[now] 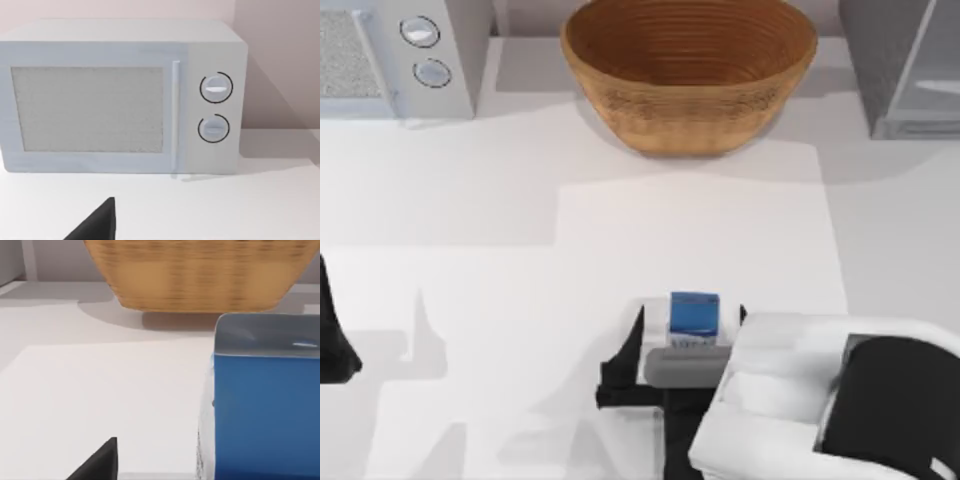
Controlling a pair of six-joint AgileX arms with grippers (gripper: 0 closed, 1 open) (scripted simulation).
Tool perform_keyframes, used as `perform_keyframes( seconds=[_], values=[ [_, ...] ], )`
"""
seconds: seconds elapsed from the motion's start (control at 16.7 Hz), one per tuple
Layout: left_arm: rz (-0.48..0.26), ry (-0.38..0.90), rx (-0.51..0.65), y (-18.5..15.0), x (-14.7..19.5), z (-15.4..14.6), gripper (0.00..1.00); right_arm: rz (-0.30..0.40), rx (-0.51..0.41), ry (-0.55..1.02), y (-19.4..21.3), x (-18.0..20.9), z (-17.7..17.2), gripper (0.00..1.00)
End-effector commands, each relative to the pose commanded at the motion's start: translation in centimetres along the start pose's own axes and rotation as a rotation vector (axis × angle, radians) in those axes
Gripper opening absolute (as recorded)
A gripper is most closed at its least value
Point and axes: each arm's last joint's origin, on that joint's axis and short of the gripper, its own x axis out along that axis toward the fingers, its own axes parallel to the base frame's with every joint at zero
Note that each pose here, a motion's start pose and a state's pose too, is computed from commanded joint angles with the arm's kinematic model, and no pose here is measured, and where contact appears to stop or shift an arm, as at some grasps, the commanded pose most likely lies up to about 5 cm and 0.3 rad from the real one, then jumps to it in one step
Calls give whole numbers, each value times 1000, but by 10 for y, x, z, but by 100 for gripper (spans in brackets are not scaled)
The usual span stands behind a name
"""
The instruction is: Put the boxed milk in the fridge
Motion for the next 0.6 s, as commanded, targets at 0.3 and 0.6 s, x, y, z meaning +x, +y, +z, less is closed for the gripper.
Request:
perform_keyframes(
  seconds=[0.3, 0.6],
  values=[
    [0, 0, 0, 0, 0, 0, 100, 0, 0, 0, -2, 15, 0, 100],
    [0, 0, 0, 0, 0, 0, 100, 0, 0, 0, -2, 15, 0, 85]
  ],
)
